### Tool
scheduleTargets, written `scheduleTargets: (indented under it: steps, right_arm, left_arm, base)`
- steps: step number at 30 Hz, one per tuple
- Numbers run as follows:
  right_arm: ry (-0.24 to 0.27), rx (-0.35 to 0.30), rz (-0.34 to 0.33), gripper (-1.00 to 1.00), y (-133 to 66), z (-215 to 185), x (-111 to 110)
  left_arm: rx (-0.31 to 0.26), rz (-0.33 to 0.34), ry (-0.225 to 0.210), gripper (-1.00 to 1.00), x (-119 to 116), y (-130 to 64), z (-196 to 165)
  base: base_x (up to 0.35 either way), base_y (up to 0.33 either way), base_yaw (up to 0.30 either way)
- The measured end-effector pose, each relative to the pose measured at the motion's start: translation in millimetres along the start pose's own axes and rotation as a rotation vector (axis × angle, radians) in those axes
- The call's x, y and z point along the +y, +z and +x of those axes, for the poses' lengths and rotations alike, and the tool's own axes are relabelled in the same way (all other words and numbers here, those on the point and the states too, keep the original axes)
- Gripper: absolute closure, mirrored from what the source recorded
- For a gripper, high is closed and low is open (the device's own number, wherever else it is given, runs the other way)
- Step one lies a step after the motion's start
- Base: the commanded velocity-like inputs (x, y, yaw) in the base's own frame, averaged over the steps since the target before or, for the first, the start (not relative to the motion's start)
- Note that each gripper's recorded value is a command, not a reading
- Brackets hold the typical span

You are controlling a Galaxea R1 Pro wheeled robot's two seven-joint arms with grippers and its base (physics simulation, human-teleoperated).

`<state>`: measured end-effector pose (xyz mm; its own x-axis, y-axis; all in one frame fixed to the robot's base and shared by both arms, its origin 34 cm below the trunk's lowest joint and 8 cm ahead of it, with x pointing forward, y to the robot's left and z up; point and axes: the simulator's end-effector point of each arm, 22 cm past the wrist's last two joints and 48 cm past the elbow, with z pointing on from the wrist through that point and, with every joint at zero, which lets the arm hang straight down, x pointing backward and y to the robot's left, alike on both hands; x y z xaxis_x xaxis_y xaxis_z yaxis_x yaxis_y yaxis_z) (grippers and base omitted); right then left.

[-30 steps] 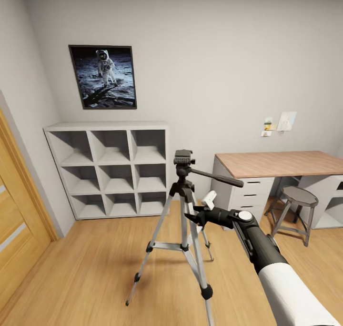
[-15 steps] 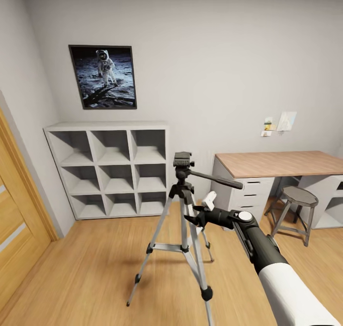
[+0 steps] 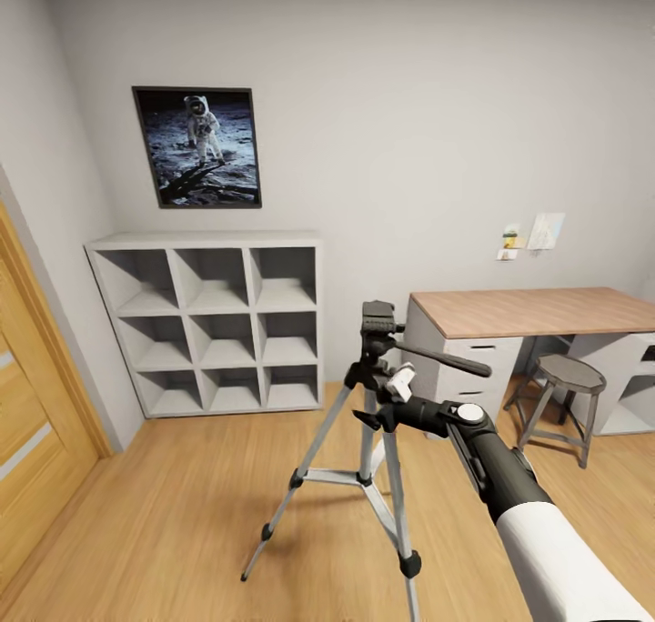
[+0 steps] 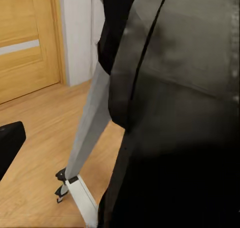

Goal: Attach the digital camera to the camera tripod in the bedroom.

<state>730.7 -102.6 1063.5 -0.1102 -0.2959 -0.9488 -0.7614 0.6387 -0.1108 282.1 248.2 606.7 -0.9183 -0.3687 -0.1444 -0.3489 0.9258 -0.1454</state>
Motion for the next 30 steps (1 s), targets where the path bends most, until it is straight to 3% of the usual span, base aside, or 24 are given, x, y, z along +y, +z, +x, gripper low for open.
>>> scheduleTargets:
  steps: [6,12,18,23,30]
  right_arm:
    - [-0.025,0.027,0.013,-1.00,-3.3,8,-6]
    - [-0.046,0.026,0.022,-1.00,-4.6,8,-9]
    - [-0.009,0.063,0.050,-1.00,-2.4,31,-14]
    - [0.010,0.105,0.139,-1.00,-10.6,58,-38]
    - [0.029,0.126,0.183,-1.00,-13.4,73,-47]
  left_arm:
    - [0.001,0.000,0.000,1.00,-1,0.1,0]
    - [0.000,0.001,0.000,1.00,-1,-0.1,0]
    - [0.001,0.002,0.001,1.00,-2,0.2,1]
    - [0.002,0.002,0.001,1.00,-2,0.3,1]
    - [0.001,0.001,0.000,1.00,-1,0.1,1]
  base:
    - [-0.250,-0.062,0.000]
    - [-0.041,-0.010,0.000]
    - [-0.242,0.000,0.000]
    - [-0.334,0.000,0.000]
    - [-0.242,0.000,0.000]
